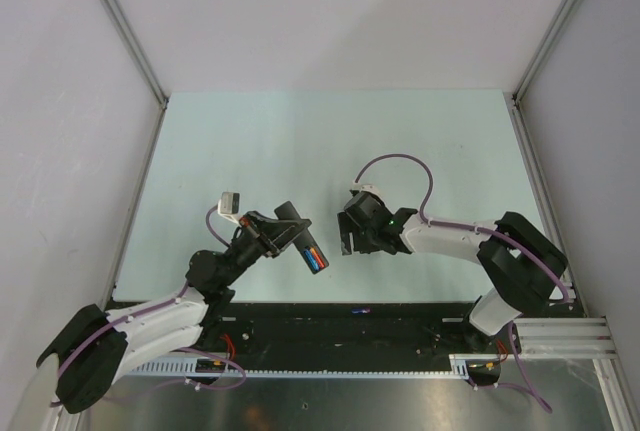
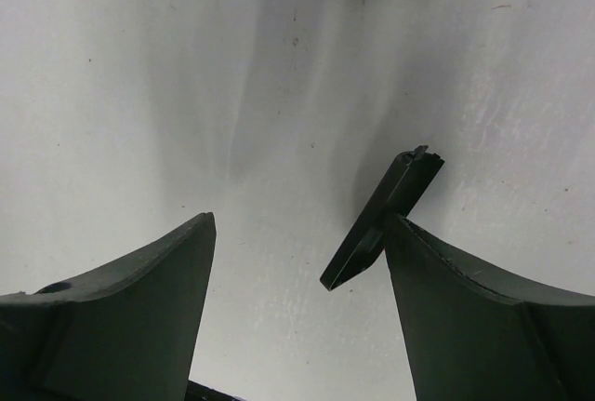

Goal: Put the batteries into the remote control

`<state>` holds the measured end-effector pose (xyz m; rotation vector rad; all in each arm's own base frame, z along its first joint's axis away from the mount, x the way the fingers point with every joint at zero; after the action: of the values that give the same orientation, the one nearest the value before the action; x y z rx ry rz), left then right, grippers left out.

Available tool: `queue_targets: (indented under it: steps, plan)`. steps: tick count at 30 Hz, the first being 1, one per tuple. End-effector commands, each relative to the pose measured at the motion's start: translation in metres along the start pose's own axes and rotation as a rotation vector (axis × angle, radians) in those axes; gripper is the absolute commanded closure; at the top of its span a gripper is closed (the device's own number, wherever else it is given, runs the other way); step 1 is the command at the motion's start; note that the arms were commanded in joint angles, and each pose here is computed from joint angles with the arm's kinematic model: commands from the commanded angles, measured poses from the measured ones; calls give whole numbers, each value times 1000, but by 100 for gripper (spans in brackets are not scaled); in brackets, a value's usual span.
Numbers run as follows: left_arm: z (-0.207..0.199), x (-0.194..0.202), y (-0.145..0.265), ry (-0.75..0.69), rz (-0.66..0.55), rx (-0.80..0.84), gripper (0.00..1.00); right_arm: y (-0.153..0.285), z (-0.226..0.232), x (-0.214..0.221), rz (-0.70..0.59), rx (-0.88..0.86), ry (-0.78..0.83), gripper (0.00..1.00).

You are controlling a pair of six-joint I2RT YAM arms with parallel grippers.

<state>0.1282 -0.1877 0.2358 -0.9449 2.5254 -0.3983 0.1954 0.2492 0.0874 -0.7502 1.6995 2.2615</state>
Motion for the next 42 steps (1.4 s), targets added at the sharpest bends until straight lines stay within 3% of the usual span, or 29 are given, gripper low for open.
queue_targets:
  steps: [1,5,14,17,21,24,33,42]
  plan:
    - [22,8,23,-9,14,-61,100,-3,2,-8,-20,12,-4,22]
    - [23,9,23,-8,16,-64,100,-3,-2,-6,-17,42,-8,23]
    - [24,10,22,-6,24,-70,100,1,-21,1,-13,108,-44,36]
    - [25,10,23,-4,28,-72,100,5,-25,4,-27,110,-58,43]
    - [25,10,22,-1,33,-75,100,12,-29,5,-51,108,-70,65]
    - [25,10,21,-1,33,-75,100,12,-35,8,-45,117,-79,72]
    - [25,12,21,4,39,-76,100,20,-40,8,-77,74,-97,75]
    - [26,13,19,5,43,-82,100,47,-23,-5,-196,-324,-240,74]
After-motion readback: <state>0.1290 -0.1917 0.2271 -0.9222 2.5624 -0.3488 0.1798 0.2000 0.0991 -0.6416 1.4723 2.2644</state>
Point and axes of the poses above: each gripper's point midway between its finger pads, its own y axis back along the fingers, its own z axis along the line the jaws close on, x = y × z, the point moved 7 cm from there along y, back along the fingers, and after that the axes turned 2 degrees about y, right-handed, at the moved point
